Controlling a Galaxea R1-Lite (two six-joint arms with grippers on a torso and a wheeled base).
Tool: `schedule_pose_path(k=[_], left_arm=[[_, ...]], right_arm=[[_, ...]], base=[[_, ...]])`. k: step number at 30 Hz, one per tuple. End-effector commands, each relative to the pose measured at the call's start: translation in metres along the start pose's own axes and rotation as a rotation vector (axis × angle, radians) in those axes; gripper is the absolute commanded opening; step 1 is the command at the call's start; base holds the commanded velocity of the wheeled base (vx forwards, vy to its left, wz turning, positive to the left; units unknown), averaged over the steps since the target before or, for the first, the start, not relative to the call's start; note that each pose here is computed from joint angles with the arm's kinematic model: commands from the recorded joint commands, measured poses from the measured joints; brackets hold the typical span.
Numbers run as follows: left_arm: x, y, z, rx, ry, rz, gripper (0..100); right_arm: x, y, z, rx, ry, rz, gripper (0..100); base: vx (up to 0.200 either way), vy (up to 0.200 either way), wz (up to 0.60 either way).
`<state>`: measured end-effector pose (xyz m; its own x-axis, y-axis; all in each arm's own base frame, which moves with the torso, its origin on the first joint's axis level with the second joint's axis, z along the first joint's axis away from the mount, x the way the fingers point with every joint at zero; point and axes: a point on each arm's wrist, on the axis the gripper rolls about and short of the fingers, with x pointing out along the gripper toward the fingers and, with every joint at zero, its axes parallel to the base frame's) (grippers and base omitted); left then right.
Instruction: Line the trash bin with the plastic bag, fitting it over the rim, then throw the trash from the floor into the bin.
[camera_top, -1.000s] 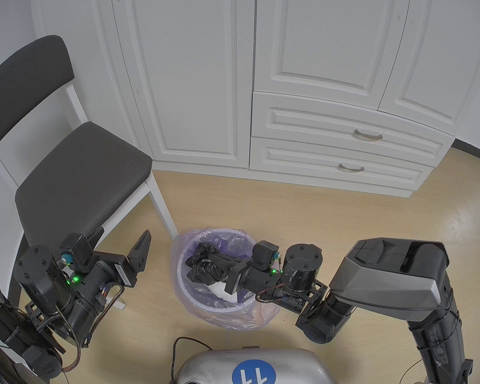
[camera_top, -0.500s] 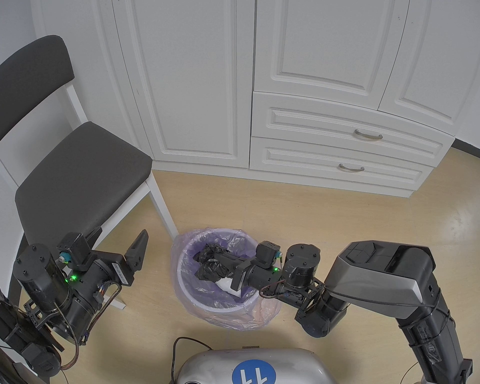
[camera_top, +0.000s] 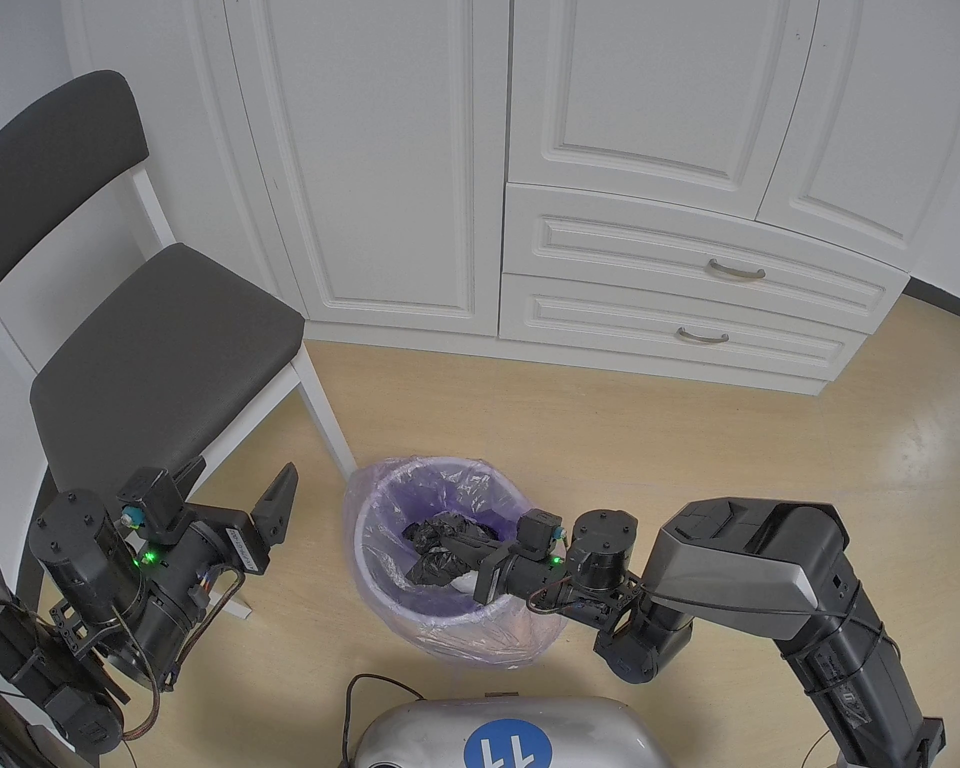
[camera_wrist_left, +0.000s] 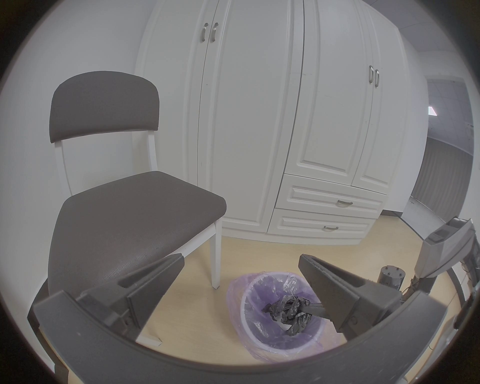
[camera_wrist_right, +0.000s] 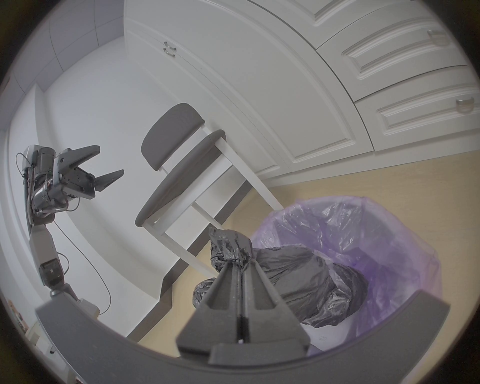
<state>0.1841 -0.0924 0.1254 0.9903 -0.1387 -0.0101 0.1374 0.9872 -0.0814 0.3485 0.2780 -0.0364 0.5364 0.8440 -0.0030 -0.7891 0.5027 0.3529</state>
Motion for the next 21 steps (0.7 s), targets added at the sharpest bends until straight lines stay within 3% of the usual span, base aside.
schedule_pose_path(k=[1,15,21], left_arm=[[0.001,0.000,-0.002,0.002,0.007,0.002,100],[0.004,0.001,-0.006,0.008,0.026,0.010,100],[0.005,0.001,-0.006,0.009,0.025,0.011,100]], right_arm=[[0.003,-0.004,-0.009,-0.003,-0.006,0.001,100],[0.003,0.001,0.009,-0.022,-0.043,0.006,100],[-0.006,0.007,0.032,-0.148,-0.067,0.000,100]], base=[[0.000,0.000,0.00],[0.000,0.000,0.00],[0.000,0.000,0.00]])
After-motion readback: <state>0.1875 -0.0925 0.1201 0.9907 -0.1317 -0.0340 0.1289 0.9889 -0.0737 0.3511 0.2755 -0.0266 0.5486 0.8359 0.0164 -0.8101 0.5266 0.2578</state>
